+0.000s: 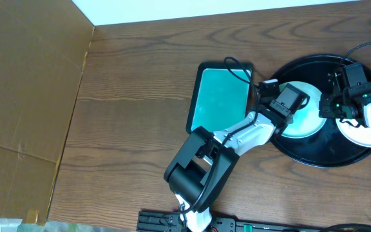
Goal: Clean dirty plates on tray and stack at the side
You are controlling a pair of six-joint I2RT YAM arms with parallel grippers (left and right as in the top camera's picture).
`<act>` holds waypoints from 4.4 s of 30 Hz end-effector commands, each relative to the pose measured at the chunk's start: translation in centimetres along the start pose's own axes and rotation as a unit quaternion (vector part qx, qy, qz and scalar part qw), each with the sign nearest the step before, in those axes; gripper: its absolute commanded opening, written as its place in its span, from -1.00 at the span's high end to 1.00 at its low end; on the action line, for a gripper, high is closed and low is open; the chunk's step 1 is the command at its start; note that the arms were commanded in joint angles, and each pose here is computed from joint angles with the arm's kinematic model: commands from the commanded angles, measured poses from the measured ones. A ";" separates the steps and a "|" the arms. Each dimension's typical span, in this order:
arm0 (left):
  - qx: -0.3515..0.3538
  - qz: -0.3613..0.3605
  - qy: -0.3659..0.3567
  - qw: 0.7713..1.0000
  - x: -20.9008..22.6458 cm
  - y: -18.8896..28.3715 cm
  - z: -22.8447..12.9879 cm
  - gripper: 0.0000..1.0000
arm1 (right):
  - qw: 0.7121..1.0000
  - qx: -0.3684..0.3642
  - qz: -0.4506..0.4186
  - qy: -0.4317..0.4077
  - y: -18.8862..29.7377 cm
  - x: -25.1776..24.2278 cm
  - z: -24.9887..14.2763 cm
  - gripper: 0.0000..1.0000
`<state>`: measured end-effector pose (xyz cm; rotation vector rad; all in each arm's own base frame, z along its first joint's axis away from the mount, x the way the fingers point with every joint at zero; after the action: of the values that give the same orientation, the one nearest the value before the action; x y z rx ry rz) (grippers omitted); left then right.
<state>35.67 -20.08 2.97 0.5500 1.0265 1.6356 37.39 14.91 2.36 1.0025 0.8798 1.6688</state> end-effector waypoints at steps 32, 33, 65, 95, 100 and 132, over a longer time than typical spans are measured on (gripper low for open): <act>-0.006 -0.003 -0.014 1.000 2.2 0.8 3.0 0.86 | 0.998 -0.001 -0.036 0.042 -0.3 -1.2 -0.1 0.97; -0.013 -0.009 -0.010 1.000 2.1 1.4 3.5 0.85 | 0.998 -0.004 -0.036 0.045 -0.1 -1.2 0.0 0.97; -0.014 0.004 0.138 0.990 13.3 12.0 10.4 0.86 | 0.749 -0.171 -0.487 0.415 19.7 3.7 8.3 0.98; 0.006 0.047 0.164 0.985 16.5 11.7 10.1 0.86 | 0.738 -0.235 -0.484 0.407 21.1 7.9 8.4 0.98; 0.010 0.050 0.164 0.985 16.6 11.7 9.9 0.85 | 0.880 -0.196 -0.270 0.337 14.4 6.6 5.2 0.98; 0.012 0.051 0.163 0.985 16.7 11.7 9.8 0.86 | 0.866 -0.151 -0.224 -0.421 18.3 -29.2 -3.4 0.97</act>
<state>31.73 -2.01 15.28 0.3562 1.2970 1.8389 34.32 -16.60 12.11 1.0507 0.2253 0.9244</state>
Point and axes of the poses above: each gripper's point midway between its finger pads, its own y axis back along the fingers, its own x axis along the line the jaws close on, z = x × y, the point moved 2 cm from there along y, back along the fingers, and after that the axes turned 10 degrees about y, right-handed, at the moved point
